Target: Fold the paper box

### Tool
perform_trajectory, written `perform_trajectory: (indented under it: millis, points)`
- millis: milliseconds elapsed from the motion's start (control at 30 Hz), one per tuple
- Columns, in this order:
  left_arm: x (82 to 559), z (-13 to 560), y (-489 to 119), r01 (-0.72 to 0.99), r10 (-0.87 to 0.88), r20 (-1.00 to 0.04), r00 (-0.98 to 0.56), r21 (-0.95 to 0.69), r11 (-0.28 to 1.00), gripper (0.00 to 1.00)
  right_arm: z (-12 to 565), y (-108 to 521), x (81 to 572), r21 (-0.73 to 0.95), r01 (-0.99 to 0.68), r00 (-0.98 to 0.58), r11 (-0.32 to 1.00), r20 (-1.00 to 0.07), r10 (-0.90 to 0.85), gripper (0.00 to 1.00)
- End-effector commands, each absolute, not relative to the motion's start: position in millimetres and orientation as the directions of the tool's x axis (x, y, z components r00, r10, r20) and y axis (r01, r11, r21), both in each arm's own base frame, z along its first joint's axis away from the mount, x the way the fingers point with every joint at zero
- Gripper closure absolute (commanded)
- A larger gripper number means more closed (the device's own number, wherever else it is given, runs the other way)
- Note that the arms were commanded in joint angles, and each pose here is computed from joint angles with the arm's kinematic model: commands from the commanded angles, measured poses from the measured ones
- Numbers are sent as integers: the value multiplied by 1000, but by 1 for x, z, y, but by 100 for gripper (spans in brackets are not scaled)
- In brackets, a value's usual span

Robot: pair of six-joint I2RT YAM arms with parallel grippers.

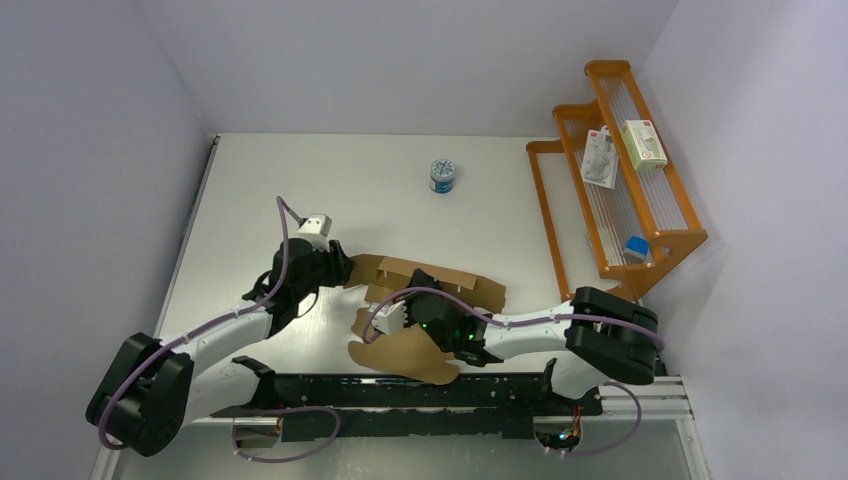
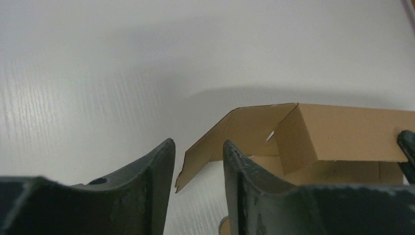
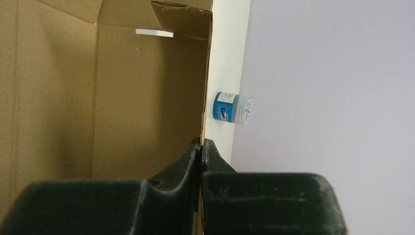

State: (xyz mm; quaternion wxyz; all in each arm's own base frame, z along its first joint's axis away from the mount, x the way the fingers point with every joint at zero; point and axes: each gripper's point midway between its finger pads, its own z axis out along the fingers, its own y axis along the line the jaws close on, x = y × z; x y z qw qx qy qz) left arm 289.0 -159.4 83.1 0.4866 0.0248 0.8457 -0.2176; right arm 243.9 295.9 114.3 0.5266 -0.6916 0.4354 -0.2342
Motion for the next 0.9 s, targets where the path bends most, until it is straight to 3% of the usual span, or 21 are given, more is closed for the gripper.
perform_trajectory:
  millis: [0, 333, 867]
  points:
    - [295, 98, -174, 365, -126, -868, -480, -328, 871, 60, 121, 293, 245, -942, -330, 513, -66, -121, -850, 100]
    - [276, 110, -194, 489, -122, -875, -469, -373, 789, 94, 126, 292, 254, -950, -310, 490, -36, -127, -863, 100]
    - [226, 113, -226, 592, -142, -852, -504, -460, 662, 95, 114, 291, 263, -965, -264, 484, -9, -124, -866, 100]
